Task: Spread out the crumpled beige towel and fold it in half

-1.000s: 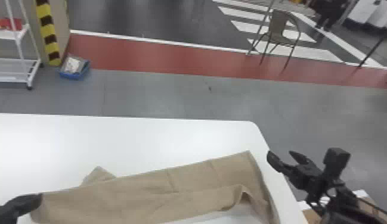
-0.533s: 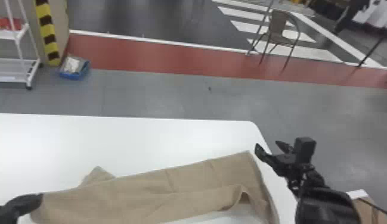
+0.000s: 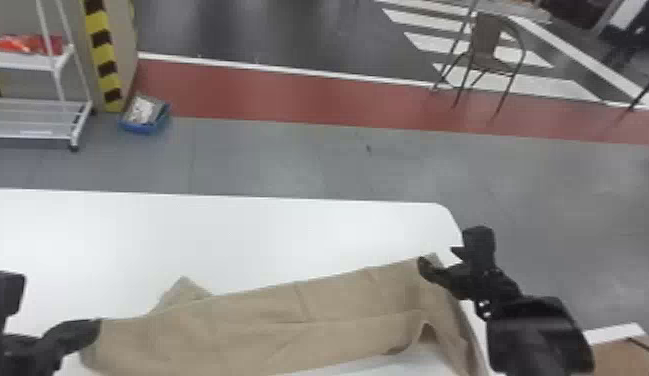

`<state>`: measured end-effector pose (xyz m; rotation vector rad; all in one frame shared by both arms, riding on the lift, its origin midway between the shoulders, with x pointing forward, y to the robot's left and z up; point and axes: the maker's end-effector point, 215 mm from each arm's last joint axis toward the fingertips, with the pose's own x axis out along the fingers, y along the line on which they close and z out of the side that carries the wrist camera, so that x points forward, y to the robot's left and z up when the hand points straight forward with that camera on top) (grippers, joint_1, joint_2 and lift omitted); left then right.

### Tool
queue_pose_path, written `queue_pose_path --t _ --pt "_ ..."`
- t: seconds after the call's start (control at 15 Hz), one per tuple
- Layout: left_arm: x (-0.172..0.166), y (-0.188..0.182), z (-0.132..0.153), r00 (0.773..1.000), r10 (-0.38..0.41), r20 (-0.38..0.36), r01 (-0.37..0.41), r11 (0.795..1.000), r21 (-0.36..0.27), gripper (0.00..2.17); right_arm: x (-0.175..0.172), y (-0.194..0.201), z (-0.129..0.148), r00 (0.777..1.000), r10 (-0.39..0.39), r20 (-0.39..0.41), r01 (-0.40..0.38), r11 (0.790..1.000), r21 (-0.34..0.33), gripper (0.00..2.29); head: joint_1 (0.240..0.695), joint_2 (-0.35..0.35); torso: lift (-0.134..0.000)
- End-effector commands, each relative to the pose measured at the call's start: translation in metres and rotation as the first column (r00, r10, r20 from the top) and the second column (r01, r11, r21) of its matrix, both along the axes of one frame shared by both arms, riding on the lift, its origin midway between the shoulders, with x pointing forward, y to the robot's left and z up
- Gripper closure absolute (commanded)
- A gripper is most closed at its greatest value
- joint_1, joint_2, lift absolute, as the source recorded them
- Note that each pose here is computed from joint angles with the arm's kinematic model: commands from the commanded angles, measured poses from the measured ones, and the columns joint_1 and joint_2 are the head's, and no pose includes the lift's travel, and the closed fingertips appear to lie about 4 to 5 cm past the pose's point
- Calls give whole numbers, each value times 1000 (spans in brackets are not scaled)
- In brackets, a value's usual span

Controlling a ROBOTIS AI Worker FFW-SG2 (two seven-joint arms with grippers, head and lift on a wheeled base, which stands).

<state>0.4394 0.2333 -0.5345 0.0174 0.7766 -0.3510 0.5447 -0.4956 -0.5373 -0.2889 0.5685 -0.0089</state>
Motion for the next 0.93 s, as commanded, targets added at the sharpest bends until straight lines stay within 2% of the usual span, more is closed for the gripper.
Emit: queue_pose_path --t 0.0,0.13,0.47,0.8,0.87 --pt "-1 3 -2 1000 -2 -2 2 1000 6 1352 -12 -15 -18 998 -31 -49 30 999 -21 286 695 -285 0" --pt "0 4 -3 1000 -4 4 4 1000 7 1352 -18 -31 -21 996 -58 -60 56 998 -36 286 695 -300 0" --pt "5 -1 -3 1000 -16 25 16 1000 7 1352 -20 -41 -28 993 -82 -83 81 997 -17 286 695 -329 0" --pt "10 0 -1 999 -18 45 18 1000 5 1352 -23 -38 -38 989 -88 -117 86 996 -19 292 695 -337 0" --pt "10 0 0 999 -21 47 21 1000 6 1352 -24 -37 -40 988 -86 -125 85 996 -19 441 695 -336 0"
